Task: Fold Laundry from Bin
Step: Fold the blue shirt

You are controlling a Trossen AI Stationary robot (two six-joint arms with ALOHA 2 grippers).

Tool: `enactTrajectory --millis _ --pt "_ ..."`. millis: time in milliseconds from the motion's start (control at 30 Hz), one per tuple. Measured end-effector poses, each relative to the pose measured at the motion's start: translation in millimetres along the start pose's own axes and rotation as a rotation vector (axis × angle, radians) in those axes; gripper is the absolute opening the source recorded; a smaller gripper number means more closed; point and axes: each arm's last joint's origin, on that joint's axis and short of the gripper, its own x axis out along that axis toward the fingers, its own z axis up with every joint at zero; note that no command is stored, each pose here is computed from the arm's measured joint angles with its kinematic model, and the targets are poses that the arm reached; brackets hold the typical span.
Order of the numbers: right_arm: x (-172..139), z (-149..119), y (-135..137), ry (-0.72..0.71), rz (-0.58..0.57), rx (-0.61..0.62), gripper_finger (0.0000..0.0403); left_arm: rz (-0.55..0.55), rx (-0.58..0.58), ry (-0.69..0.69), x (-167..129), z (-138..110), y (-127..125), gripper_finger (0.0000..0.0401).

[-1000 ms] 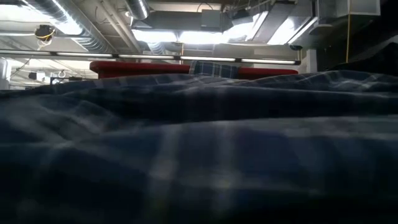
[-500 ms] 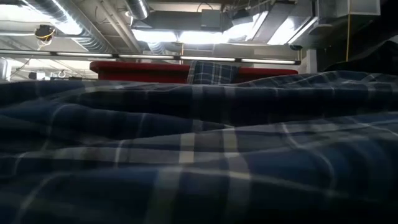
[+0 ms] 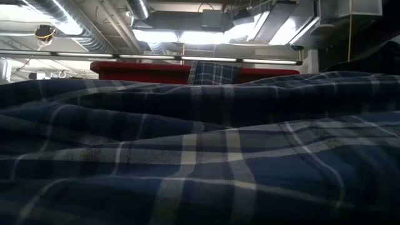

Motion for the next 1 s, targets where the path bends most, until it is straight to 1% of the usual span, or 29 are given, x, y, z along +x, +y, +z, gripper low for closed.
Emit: enactTrajectory --millis 100,167,367,600,733,867,900,1000 --pt "0 0 0 -0.002 -0.003 -0.001 0.0112 0.014 -0.004 -0.106 5 14 2 0.011" --pt "0 0 0 0.01 0.012 0.0 0.0112 0.011 -0.005 -0.149 10 26 4 0.011" --pt "0 -1 4 0.058 0.084 0.003 0.0112 -0.015 0.002 -0.212 25 61 16 0.011" --pt "-1 5 12 -0.005 0.174 -0.03 0.0112 0.011 0.007 -0.217 40 87 35 0.011" --pt "-3 1 16 -0.014 0.176 -0.06 0.0112 -0.029 -0.012 -0.215 49 100 41 0.011" --pt "-6 -7 25 -0.028 0.177 -0.088 0.0112 -0.046 0.012 -0.228 63 110 42 0.011" --pt "-6 -8 27 -0.03 0.178 -0.088 0.0112 -0.047 0.025 -0.218 68 111 42 0.011" --pt "-9 -15 33 -0.033 0.174 -0.071 0.0112 -0.055 0.018 -0.192 79 115 46 0.011"
